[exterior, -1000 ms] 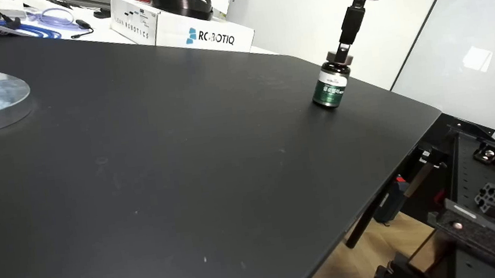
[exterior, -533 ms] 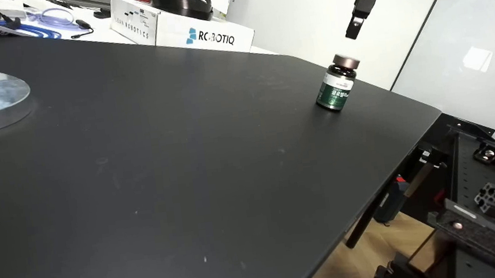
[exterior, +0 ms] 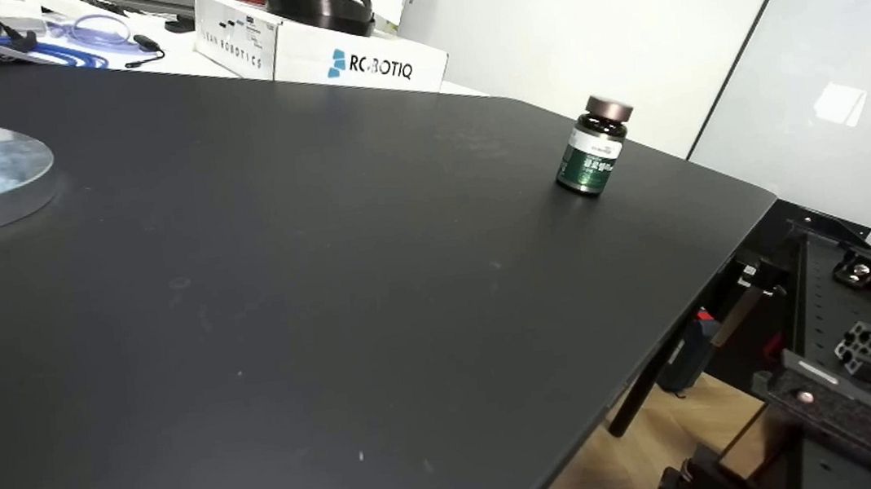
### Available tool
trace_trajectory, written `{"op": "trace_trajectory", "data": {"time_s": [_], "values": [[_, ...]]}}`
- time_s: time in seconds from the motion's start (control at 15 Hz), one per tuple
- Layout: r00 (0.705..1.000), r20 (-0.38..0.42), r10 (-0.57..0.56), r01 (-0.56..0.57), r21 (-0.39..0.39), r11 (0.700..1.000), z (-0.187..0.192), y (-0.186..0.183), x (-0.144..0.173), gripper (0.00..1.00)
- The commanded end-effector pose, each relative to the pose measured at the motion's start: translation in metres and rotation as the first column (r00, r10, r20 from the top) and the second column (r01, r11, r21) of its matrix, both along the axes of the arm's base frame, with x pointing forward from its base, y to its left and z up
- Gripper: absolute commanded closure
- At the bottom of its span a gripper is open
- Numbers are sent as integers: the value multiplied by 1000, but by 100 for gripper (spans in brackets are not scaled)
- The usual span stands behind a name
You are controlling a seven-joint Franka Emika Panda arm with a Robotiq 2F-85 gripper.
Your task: Move the bottle forward
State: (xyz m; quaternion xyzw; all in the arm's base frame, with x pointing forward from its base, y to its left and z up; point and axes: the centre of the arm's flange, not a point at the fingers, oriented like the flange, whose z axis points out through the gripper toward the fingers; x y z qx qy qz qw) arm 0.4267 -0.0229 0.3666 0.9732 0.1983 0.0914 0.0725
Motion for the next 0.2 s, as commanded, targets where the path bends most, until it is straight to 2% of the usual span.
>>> {"op": "trace_trajectory", "data": {"time_s": [0.0, 0.13], "values": [[1000, -1, 1, -1, 0, 1000, 0, 0, 0, 0], [1000, -7, 0, 0, 1, 1000, -3, -1, 0, 0]]}}
